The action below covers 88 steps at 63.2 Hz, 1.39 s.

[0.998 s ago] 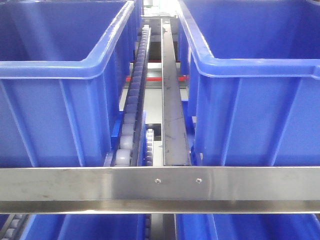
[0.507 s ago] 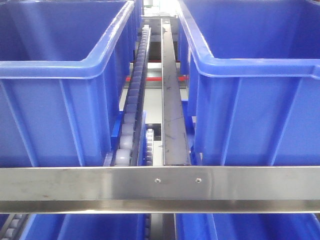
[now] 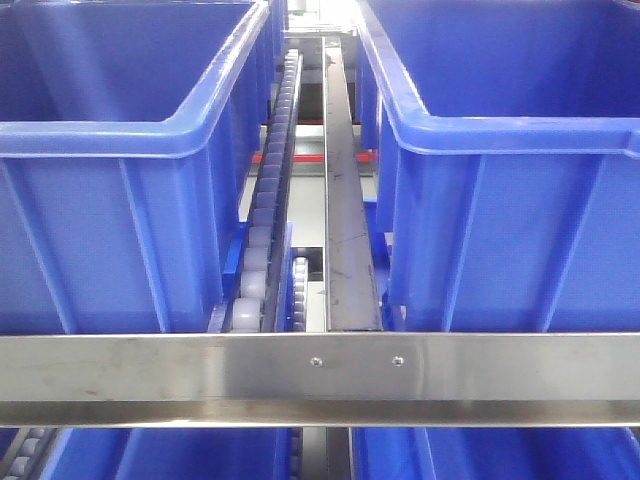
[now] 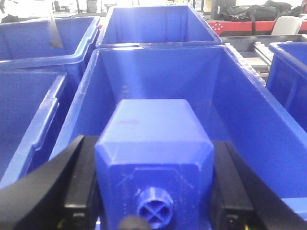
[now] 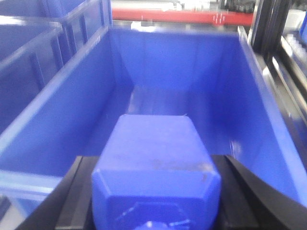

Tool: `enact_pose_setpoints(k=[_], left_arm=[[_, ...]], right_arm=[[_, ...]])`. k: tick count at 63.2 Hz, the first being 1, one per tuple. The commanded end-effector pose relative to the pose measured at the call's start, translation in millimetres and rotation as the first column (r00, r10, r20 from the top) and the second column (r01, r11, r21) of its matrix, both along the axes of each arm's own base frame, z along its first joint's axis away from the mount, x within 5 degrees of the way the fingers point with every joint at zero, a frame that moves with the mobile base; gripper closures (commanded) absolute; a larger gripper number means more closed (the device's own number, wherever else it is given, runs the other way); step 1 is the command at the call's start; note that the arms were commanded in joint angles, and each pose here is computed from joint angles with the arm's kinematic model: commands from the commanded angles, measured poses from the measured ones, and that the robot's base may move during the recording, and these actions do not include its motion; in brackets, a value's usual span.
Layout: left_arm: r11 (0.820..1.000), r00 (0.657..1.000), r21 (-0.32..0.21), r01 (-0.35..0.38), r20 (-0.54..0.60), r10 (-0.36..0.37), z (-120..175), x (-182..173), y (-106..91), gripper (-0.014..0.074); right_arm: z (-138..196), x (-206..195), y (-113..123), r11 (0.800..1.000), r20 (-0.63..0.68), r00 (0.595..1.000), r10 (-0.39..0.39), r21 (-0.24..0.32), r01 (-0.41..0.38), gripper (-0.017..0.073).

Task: Pick and sort blue part to right shelf
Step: 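Hold both blue parts above the blue bins, then open both grippers to drop the blue parts into the bins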

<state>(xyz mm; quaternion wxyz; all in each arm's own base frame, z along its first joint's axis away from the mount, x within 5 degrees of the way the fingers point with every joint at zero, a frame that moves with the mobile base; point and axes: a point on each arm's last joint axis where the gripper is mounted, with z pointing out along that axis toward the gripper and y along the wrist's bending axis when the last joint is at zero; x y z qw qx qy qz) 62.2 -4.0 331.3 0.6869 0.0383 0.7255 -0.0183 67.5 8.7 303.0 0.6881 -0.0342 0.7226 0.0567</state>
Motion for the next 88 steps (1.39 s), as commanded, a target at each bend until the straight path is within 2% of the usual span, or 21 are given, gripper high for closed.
enact_pose_setpoints(k=[1, 29, 33, 37, 41, 50, 60, 69, 88], left_arm=[[0.999, 0.994, -0.028, 0.020, 0.105, -0.017, 16.9, 0.1, -1.6, 0.0280], [0.997, 0.994, -0.064, 0.032, 0.104, -0.026, 17.0, 0.0, -2.5, 0.0280], [0.999, 0.994, -0.033, 0.031, 0.108, -0.027, 17.2, 0.0, -2.5, 0.0280], [0.999, 0.993, 0.021, 0.029, 0.111, -0.031, 19.3, 1.4, -2.8, 0.0280], [0.998, 0.994, 0.047, 0.032, 0.104, -0.036, 23.0, 5.4, -3.6, 0.0280], [0.999, 0.997, 0.015, 0.047, 0.061, -0.048, 31.5, 25.7, -7.2, 0.0280], [0.999, 0.998, 0.016, 0.044, 0.053, -0.044, 35.3, 58.6, -10.8, 0.0279], [0.999, 0.999, 0.022, 0.045, -0.027, -0.044, 29.6, 89.2, -14.4, 0.0279], [0.999, 0.997, 0.006, 0.038, -0.068, -0.038, 12.6, 135.4, -19.5, 0.0278]], right_arm=[[20.1, -1.3, -0.5, 1.000, 0.134, 0.991, -0.005, 0.007, 0.004, 0.0095], [21.4, -1.4, -0.4, 1.000, 0.139, 0.990, -0.005, 0.013, 0.003, 0.0095], [22.3, -0.7, -0.2, 1.000, 0.140, 0.990, -0.004, 0.019, 0.001, 0.0095], [24.3, 3.2, 0.4, 1.000, 0.127, 0.992, -0.003, 0.026, 0.000, 0.0095], [28.9, 9.5, 1.2, 1.000, 0.110, 0.994, -0.003, 0.024, 0.000, 0.0095], [49.4, 34.2, 4.4, 1.000, 0.070, 0.998, -0.002, 0.019, 0.001, 0.0095], [58.7, 78.0, 10.0, 1.000, -0.030, 1.000, -0.002, 0.005, 0.002, 0.0095], [61.8, 115.6, 14.8, 1.000, -0.069, 0.998, -0.002, 0.000, 0.002, 0.0095], [47.8, 162.4, 20.9, 1.000, -0.103, 0.995, -0.003, -0.004, 0.002, 0.0095]])
